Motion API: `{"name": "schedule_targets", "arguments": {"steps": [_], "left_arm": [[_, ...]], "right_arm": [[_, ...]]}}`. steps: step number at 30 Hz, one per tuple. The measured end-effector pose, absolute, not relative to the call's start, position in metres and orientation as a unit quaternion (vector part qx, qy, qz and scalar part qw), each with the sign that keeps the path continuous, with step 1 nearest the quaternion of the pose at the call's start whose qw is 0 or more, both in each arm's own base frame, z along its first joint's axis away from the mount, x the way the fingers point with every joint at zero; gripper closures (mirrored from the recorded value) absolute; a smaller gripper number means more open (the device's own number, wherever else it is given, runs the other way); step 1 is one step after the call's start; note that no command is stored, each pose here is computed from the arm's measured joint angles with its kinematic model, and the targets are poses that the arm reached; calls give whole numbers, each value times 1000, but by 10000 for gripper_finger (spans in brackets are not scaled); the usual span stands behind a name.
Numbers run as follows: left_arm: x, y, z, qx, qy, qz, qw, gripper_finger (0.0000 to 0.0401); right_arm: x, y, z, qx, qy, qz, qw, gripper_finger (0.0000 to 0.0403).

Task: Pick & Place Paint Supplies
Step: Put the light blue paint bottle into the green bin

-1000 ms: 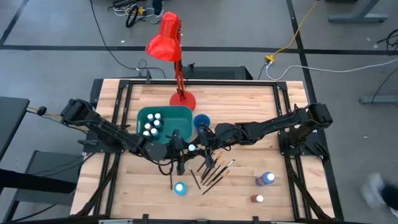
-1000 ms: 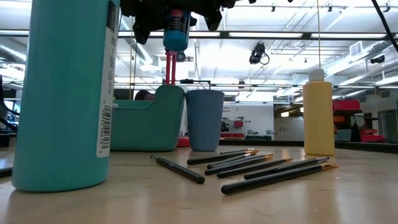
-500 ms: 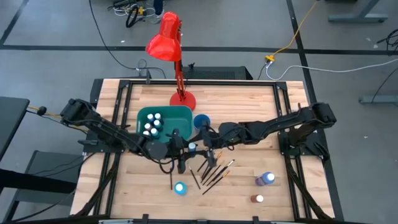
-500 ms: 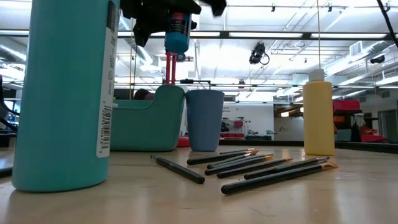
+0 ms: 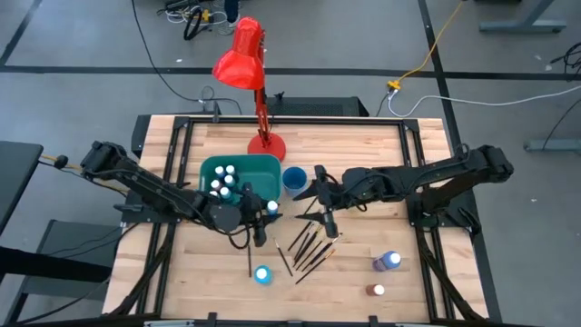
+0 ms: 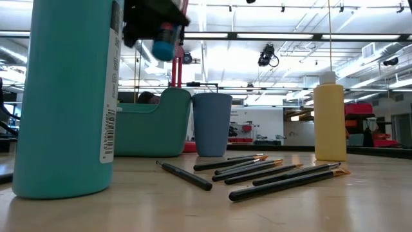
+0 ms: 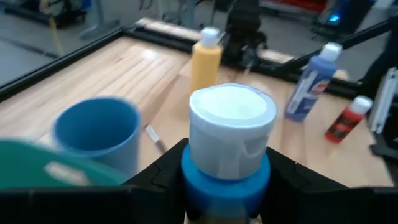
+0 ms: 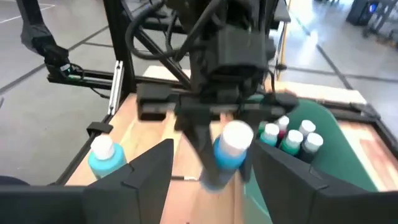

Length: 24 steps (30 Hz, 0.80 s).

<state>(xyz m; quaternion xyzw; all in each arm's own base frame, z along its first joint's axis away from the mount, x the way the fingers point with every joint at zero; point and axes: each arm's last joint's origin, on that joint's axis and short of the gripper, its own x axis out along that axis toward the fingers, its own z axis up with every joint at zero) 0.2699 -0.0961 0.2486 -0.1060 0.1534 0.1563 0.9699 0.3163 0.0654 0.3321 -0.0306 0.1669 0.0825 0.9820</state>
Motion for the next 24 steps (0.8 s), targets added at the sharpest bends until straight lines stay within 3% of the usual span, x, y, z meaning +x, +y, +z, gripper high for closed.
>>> {"name": "schedule_targets", "arguments": {"steps": [4, 13, 24], "left_arm": [[252, -98, 256, -102, 176, 163, 965, 247], [222, -127, 235, -118, 234, 195, 945, 253], [201, -186, 190, -166, 204, 216, 940, 252]], "right_arm": [[315, 65, 329, -27, 186, 81, 979, 178], [315, 65, 323, -29, 200, 81, 976, 179], [314, 65, 316, -30, 208, 80, 974, 179]]}}
